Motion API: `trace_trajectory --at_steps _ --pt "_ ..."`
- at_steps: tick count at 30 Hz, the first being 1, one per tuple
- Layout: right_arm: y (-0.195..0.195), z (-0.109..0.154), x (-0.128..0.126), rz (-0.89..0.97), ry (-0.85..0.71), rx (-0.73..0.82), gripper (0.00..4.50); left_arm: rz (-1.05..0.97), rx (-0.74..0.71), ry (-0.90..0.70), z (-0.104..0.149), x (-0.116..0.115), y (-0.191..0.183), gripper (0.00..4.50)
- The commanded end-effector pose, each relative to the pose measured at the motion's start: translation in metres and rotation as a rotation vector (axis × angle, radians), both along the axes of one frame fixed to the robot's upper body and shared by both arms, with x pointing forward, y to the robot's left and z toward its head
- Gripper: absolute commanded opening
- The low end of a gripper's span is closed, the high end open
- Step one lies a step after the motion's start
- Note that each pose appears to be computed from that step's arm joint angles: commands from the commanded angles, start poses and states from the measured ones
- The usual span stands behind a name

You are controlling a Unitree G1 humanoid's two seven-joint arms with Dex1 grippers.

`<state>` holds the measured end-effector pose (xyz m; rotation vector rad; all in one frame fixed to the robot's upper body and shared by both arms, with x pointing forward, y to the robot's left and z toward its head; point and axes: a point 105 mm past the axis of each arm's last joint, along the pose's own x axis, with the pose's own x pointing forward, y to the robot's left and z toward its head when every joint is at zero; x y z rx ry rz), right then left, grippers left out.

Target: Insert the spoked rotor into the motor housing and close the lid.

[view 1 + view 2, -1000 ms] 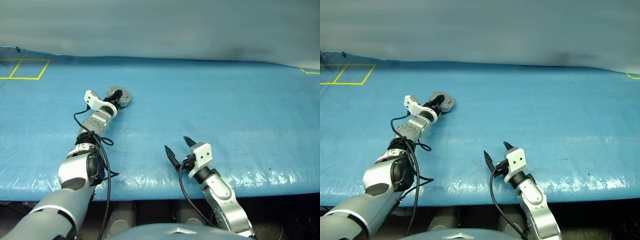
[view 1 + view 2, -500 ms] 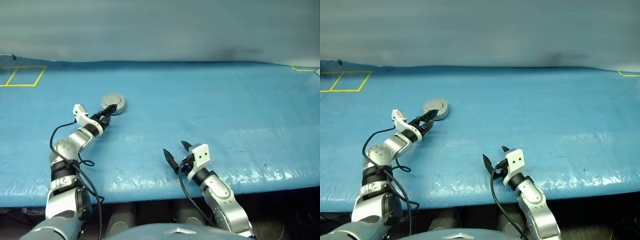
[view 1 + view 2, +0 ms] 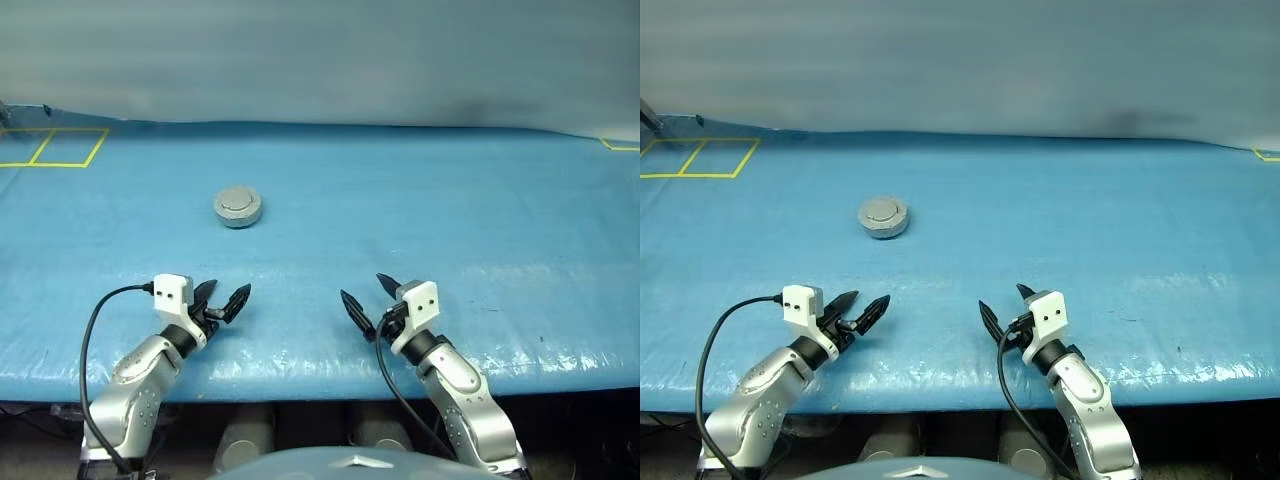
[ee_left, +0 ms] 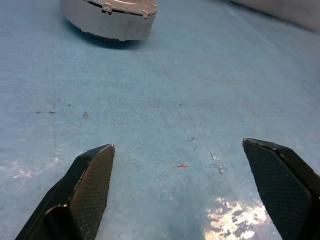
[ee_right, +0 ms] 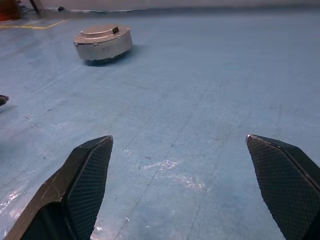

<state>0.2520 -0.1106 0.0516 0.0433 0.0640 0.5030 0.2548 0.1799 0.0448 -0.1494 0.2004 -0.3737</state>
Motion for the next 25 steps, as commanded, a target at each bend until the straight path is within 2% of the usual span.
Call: trace_trajectory --at_steps 1,6,14,25 --pt "0.000 0.016 0.000 0.016 -0.093 -0.018 4.50 -0.011 0.106 -0.246 0.031 -0.003 -0.005 4.49" --pt "0.007 0.018 0.002 0.037 -0.127 -0.041 4.50 -0.007 0.222 -0.319 0.025 -0.008 -0.004 4.49" --pt "0.014 0.015 0.003 0.033 -0.115 -0.028 4.50 0.067 0.209 -0.342 0.020 -0.007 0.001 4.49" --pt "0.011 0.009 0.001 0.027 -0.086 -0.033 4.50 0.066 0.207 -0.336 0.019 -0.007 0.002 4.49"
